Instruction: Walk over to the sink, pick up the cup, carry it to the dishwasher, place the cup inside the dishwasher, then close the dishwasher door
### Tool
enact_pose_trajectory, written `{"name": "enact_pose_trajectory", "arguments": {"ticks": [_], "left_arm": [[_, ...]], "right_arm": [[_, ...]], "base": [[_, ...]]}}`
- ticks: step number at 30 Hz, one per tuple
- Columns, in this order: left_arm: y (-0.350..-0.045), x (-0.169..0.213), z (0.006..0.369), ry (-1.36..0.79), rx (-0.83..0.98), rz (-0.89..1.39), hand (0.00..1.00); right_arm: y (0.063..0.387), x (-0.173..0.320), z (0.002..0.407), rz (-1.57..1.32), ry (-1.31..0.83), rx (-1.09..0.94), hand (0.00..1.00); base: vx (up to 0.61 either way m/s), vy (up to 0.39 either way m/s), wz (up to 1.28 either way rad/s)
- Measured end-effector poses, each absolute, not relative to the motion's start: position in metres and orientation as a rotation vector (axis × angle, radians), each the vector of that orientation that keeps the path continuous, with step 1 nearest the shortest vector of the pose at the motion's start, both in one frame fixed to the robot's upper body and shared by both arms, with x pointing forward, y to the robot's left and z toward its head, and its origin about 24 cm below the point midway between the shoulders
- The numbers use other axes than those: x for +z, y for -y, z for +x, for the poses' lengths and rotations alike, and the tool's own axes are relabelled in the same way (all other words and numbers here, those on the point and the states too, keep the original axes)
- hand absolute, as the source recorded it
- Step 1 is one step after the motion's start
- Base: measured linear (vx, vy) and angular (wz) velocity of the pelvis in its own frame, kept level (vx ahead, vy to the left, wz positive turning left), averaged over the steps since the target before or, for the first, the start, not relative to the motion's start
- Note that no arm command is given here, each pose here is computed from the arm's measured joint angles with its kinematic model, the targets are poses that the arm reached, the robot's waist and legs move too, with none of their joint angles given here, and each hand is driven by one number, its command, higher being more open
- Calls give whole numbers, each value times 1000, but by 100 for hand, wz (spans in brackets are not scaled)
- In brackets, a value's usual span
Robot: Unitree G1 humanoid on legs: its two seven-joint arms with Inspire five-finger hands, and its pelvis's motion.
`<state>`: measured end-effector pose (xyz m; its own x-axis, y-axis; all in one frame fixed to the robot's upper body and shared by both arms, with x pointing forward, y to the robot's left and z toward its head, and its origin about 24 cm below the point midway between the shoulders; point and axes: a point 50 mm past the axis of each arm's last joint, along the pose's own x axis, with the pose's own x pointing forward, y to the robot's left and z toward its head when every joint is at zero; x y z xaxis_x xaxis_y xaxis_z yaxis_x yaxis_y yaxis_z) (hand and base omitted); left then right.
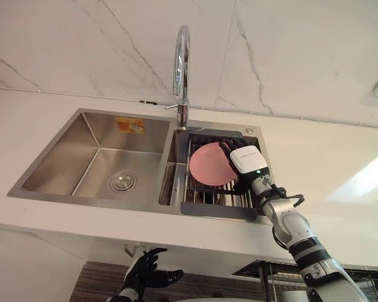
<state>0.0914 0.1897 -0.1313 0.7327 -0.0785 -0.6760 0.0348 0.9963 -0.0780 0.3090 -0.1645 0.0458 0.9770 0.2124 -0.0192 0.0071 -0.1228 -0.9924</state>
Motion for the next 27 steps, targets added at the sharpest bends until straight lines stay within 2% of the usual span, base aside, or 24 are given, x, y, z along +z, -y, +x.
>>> {"name": "enact_pose_trajectory", "arguments": {"ticks": [14, 15, 27], "left_arm": [[-186, -130, 98, -724, -77, -74, 100], [-186, -130, 98, -724, -77, -74, 100], [-189, -129, 99, -717, -64, -75, 100]], "right_arm": [[158, 47, 316, -1639, 165, 150, 100], [158, 47, 317, -1639, 163, 151, 0], [148, 41, 319, -1707, 146, 231, 0]], "base": [[-1, 0, 2], [0, 0, 0], [-19, -3, 1]]}}
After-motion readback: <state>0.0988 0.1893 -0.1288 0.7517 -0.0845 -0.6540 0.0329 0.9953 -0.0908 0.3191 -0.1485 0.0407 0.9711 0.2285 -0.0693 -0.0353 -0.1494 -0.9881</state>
